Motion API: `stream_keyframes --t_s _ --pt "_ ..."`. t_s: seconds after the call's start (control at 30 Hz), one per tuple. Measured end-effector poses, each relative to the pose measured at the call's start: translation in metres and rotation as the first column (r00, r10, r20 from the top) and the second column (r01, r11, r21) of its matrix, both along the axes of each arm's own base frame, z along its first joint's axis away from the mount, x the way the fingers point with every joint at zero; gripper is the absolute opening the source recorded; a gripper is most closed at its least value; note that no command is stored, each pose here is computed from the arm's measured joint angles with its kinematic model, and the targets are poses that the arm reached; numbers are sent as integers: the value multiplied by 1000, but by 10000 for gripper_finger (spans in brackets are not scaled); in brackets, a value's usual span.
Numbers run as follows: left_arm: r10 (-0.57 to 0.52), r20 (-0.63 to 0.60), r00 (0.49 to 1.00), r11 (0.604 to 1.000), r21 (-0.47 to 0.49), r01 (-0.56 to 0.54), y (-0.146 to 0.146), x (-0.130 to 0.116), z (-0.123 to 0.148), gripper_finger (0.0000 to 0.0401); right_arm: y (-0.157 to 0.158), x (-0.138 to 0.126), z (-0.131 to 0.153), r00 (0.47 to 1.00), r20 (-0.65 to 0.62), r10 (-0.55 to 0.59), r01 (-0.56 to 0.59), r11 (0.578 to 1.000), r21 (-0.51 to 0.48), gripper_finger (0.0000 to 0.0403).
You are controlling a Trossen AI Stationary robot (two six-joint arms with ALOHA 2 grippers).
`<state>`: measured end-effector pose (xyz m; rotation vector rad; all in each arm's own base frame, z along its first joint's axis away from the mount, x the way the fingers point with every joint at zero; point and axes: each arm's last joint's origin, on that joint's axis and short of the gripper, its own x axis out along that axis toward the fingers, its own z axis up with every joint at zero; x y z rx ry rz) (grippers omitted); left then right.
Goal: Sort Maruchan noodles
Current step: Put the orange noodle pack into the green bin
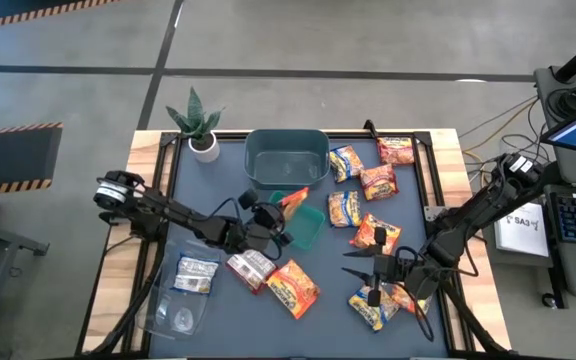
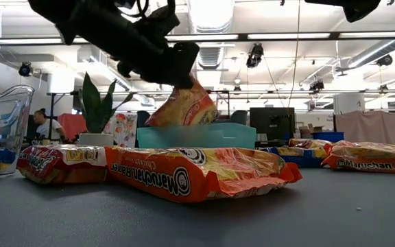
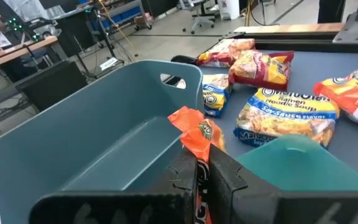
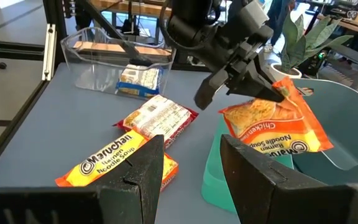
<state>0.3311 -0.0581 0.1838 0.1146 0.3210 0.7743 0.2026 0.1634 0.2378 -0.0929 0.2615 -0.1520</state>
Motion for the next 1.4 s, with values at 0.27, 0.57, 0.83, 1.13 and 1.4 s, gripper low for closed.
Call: stream_keyframes --t_s 0.27,0.57,0.83,1.13,1.4 --pt "-22 -39 999 1000 7 22 -6 -5 -6 0 0 0 0 1000 0 -1 1 1000 1 148" --pt "-15 -56 998 1000 -24 14 -10 -9 -11 0 0 0 0 1000 1 -2 2 1000 6 148" --pt "-7 -50 999 999 -36 5 -10 -9 -11 11 0 0 0 1000 3 -5 5 1000 16 148" --pt "11 -56 998 999 -46 -14 -9 -12 -11 70 0 0 0 1000 4 -7 7 1000 23 148" --pt "41 -63 997 998 -44 -44 -7 -18 -6 120 0 0 0 1000 4 -7 7 1000 26 148"
